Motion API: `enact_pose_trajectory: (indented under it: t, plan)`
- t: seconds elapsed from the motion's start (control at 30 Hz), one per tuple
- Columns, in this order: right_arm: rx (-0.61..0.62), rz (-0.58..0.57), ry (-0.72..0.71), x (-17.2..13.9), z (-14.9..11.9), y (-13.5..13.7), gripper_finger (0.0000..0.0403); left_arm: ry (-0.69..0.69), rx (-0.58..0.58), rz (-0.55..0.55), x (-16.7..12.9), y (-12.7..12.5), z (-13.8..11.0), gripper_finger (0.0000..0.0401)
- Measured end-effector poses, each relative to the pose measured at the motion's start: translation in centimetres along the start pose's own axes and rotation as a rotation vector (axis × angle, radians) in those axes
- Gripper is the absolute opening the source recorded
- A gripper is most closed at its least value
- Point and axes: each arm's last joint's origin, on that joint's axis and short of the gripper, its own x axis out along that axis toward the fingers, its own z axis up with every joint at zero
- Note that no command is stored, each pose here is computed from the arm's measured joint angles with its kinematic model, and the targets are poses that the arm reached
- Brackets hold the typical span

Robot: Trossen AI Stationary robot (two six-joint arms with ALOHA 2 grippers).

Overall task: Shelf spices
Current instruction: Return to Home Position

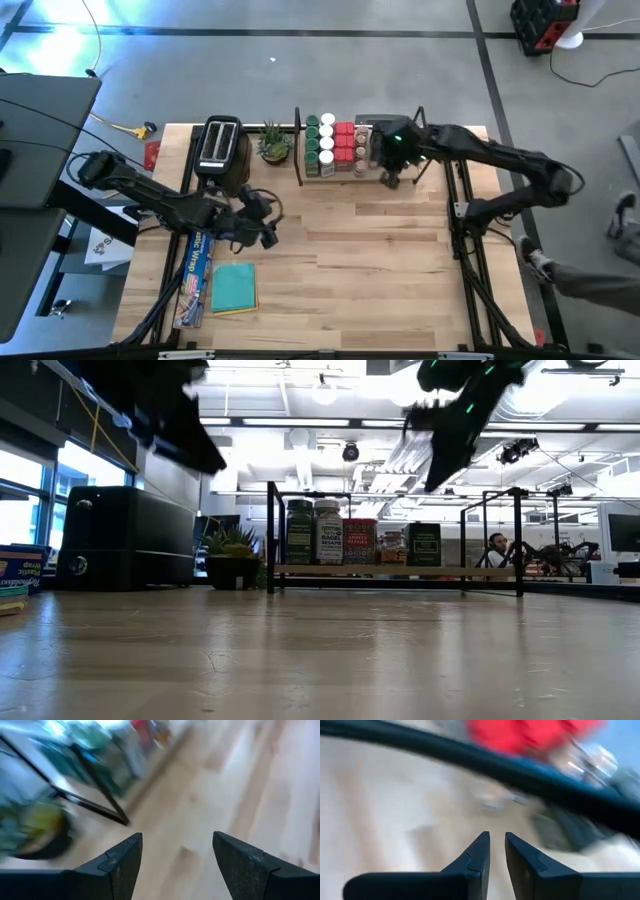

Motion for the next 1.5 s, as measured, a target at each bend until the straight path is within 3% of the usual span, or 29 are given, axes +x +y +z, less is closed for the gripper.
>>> enact_pose_trajectory:
  t: [0.1, 0.23, 0.37, 0.5, 0.63, 0.7, 0.87, 1.0, 1.17, 1.33, 1.5]
  plan:
    - [-0.054, 0.129, -0.148, -2.7, -1.4, 1.5, 0.0053, -0.106, -0.011, 0.028, -2.3, 0.8, 0.8, 0.0239]
    - [-0.066, 0.244, -0.354, -6.6, -5.0, 3.4, 0.0053, -0.182, 0.053, -0.156, -5.8, 2.4, 1.9, 0.0214]
    - [-0.054, 0.397, -0.667, -9.0, -8.9, 5.0, 0.0053, -0.302, 0.045, -0.171, -9.0, 5.3, 2.5, 0.0149]
    - [-0.044, 0.475, -0.876, -8.4, -12.2, 5.6, 0.0053, -0.450, -0.038, -0.161, -10.5, 8.0, 2.7, 0.0071]
    - [-0.035, 0.485, -0.927, -6.8, -14.6, 5.7, 0.0053, -0.590, -0.072, -0.187, -10.1, 9.8, 3.2, 0.0008]
    - [-0.034, 0.489, -0.937, -6.2, -15.3, 5.7, 0.0053, -0.600, -0.072, -0.189, -9.6, 10.6, 3.5, 0.0009]
    - [-0.019, 0.501, -1.009, -4.5, -16.5, 5.8, 0.0053, -0.525, -0.125, -0.053, -7.6, 13.4, 3.6, 0.0002]
    - [-0.035, 0.578, -1.057, -2.7, -17.7, 6.1, 0.0053, -0.455, -0.145, -0.113, -6.6, 14.7, 3.1, 0.0001]
    - [-0.006, 0.618, -1.090, -0.6, -19.2, 6.4, 0.0053, -0.433, -0.213, -0.020, -8.5, 16.0, 1.5, 0.0001]
    - [-0.043, 0.628, -1.056, -0.2, -19.8, 6.7, 0.0053, -0.499, -0.287, -0.041, -11.5, 16.8, -1.2, 0.0000]
    - [-0.121, 0.607, -1.035, 0.1, -20.2, 7.0, 0.0053, -0.575, -0.358, -0.060, -12.2, 17.0, -4.1, 0.0000]
